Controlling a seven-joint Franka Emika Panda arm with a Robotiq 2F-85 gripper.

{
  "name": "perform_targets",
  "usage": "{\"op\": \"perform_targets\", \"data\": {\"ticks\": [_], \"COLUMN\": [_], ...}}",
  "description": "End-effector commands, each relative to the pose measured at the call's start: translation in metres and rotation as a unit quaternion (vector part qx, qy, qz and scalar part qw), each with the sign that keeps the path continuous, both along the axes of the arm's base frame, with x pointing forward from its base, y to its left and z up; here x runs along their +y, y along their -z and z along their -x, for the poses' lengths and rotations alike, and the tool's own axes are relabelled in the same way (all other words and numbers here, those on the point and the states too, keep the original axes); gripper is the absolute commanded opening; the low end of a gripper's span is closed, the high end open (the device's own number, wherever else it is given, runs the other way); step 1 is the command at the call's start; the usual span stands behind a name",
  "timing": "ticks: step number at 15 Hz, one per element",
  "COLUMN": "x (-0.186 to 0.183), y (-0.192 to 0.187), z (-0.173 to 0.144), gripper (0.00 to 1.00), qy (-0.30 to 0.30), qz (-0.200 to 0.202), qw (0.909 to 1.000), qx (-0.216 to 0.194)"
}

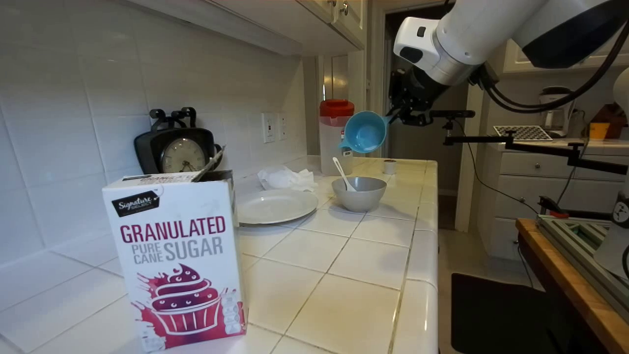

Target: Pour the sugar in the blue cup into the bowl

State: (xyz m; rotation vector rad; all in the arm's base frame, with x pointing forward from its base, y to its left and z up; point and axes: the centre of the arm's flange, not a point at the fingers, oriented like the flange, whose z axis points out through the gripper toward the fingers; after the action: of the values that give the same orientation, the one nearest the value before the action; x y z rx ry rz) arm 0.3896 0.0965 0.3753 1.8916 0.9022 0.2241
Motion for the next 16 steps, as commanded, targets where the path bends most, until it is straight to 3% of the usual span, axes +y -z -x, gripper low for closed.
{"op": "perform_targets", "data": {"ticks": [1, 16], "x": [0.005, 0.026], "y": [0.000, 0.008], "z": [-0.007, 0.008], "gripper": [0.03, 0.03], "qy": [-0.019, -0.063], "qz": [0.036, 0.119], "qw": [0.9992, 0.9906], "qx": [-0.003, 0.025]}}
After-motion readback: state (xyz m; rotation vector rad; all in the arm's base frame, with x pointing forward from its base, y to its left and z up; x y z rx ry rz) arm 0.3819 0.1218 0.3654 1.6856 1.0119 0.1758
